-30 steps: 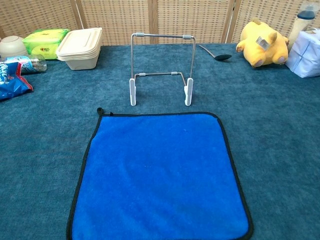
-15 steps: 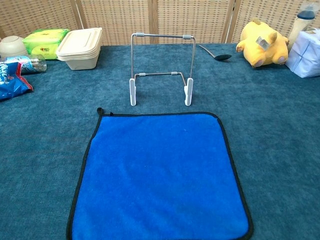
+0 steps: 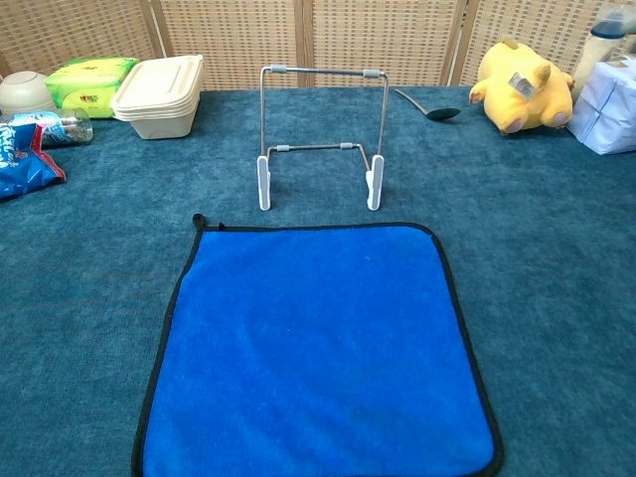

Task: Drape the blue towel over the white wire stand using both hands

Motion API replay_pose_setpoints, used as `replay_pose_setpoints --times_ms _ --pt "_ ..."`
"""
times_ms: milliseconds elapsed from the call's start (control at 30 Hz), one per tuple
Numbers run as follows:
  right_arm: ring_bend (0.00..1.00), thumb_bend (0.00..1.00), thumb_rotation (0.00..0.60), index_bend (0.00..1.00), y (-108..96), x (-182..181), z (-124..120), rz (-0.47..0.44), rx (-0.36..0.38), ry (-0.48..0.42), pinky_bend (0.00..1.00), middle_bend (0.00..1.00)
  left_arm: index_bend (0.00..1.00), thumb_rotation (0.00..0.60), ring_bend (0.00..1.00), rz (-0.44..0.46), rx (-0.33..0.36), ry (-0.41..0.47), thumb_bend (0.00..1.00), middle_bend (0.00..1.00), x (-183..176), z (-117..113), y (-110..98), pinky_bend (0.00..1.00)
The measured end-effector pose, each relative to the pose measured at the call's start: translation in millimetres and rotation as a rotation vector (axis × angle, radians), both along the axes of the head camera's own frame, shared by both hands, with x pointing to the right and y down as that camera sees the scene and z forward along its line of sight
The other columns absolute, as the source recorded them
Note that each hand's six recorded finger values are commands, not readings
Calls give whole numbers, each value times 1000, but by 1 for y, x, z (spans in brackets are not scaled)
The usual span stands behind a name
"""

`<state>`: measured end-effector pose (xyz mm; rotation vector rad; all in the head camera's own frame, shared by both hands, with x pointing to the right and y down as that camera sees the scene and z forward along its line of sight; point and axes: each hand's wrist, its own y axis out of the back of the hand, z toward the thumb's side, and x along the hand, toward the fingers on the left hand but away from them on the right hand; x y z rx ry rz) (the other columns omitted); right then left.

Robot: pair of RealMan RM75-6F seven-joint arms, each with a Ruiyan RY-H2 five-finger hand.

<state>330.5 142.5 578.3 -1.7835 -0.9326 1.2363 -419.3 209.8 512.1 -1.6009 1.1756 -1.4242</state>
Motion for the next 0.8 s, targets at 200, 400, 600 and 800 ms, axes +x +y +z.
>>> replay_pose_setpoints --times_ms 200,400,600,800 --pt "92 185 600 109 -10 -33 9 -125 -6 -65 88 155 377 600 211 18 15 33 333 279 7 -6 -9 190" --pt "93 157 600 115 -11 -60 19 -229 -15 -118 89 156 382 600 217 21 29 61 334 283 10 -12 -16 191" --pt "92 150 600 115 0 -87 29 -343 -32 -151 88 156 383 600 217 24 36 81 334 283 13 -14 -23 192" --pt "92 151 600 114 17 -116 44 -457 -48 -179 89 156 382 600 217 27 36 97 334 284 16 -13 -26 192"
